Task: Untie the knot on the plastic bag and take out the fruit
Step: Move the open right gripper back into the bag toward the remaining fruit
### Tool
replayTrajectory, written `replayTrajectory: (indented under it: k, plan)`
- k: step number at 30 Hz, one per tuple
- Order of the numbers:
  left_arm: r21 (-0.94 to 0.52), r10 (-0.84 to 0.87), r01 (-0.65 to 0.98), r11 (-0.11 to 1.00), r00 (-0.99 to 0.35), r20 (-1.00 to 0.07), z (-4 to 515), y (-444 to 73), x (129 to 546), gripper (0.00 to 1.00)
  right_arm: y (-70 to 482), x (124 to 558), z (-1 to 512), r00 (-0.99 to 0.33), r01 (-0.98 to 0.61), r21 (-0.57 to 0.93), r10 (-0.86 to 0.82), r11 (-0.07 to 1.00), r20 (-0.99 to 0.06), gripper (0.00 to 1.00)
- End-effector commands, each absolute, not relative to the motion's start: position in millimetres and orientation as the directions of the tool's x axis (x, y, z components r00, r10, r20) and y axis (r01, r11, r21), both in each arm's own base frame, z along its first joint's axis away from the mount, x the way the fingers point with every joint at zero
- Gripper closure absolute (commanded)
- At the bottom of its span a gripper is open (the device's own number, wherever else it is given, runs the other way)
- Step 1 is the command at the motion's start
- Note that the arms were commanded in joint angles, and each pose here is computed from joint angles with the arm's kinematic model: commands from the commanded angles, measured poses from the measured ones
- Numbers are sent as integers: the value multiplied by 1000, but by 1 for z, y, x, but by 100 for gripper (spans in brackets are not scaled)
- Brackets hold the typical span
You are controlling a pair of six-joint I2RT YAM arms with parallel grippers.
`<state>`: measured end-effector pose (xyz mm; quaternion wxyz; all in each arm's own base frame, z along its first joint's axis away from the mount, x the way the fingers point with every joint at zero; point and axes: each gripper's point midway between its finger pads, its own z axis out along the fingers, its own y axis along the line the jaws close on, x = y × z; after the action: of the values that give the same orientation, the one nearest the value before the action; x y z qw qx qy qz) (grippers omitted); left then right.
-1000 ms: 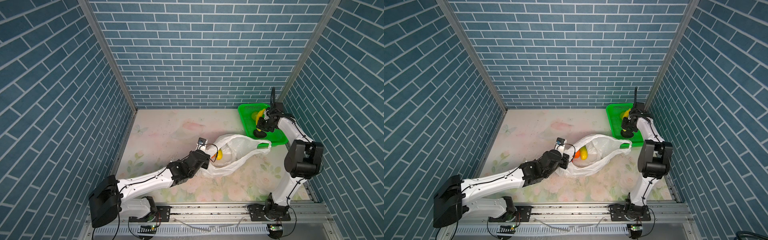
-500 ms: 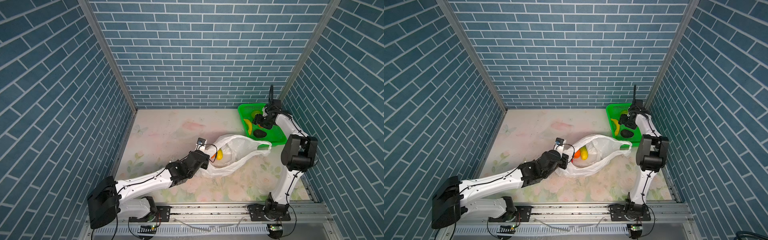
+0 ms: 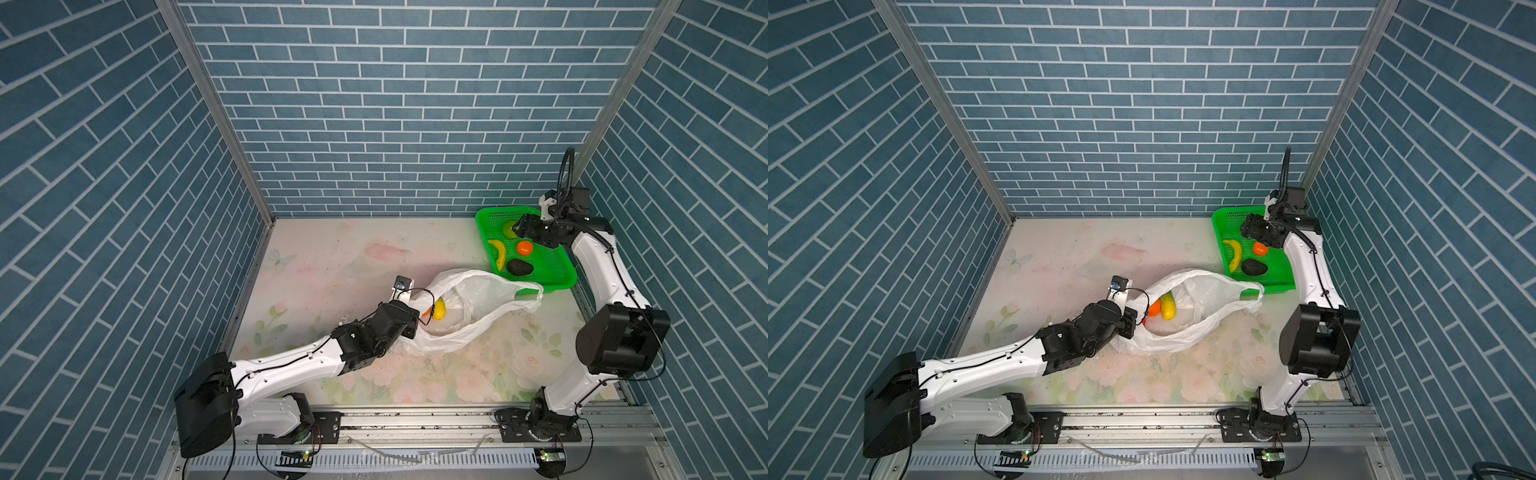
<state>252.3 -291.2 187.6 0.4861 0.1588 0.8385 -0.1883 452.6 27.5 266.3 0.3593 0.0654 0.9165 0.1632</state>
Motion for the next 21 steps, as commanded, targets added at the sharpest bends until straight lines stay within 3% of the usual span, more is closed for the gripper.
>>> replayTrajectory:
  k: [1,12,21]
  plan:
    - [-167,76,454,876,-470,-880,191,-292,251,100,51,413,273,-769,-44,392,219,919,-600,25]
    - [-167,79,460,872,-469,-880,192,-296,252,100,150,302,291,-789,-290,413,29,863,-614,24]
    - [-170,81,466,869,-470,-879,193,-299,252,100,198,238,253,-782,-410,383,-103,828,-614,25]
